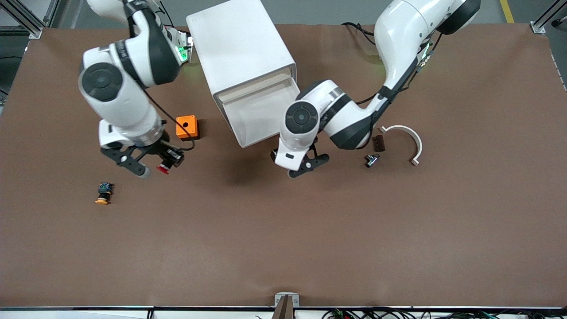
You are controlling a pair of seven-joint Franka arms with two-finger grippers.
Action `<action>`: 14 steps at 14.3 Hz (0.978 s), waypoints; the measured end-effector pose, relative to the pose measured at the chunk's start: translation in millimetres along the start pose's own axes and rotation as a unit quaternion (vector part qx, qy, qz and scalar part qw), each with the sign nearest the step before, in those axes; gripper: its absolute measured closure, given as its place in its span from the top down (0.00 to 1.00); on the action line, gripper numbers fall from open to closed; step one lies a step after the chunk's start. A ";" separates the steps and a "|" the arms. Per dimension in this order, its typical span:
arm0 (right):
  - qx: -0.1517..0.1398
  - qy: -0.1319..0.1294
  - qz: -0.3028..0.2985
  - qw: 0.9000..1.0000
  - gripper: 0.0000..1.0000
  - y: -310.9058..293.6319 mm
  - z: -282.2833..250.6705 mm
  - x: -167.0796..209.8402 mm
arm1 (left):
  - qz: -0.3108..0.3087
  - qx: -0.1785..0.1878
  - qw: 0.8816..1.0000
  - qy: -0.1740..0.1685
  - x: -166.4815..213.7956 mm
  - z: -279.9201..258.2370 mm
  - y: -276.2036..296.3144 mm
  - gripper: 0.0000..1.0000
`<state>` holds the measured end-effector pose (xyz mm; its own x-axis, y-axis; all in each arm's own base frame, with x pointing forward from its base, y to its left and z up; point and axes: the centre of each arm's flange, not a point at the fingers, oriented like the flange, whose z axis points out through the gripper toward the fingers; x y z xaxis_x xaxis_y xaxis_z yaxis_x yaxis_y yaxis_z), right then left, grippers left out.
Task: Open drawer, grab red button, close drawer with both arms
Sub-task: 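Carry the red button beside the yellow button while the left gripper pushes drawer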
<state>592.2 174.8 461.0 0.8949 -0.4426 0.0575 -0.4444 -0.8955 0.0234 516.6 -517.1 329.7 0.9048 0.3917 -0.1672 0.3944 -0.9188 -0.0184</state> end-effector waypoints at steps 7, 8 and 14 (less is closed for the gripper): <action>0.004 0.006 -0.125 0.992 0.44 70.3 46.2 65.1 | 0.044 0.021 0.999 -0.003 -67.0 25.1 18.4 1.00; 0.003 0.006 -0.145 0.989 0.44 78.9 60.0 75.1 | 0.046 0.025 0.999 -0.003 -76.7 29.7 20.1 1.00; -0.003 0.010 -0.215 0.977 0.44 137.8 132.0 123.3 | 0.042 0.036 0.998 -0.036 -114.5 47.0 24.0 1.00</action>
<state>646.7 -9.3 339.6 0.9979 -0.0242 0.0601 -0.0276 -0.9981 0.0553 414.9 -586.3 302.2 0.9190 0.3119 -0.2411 0.3037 -0.9501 -0.0715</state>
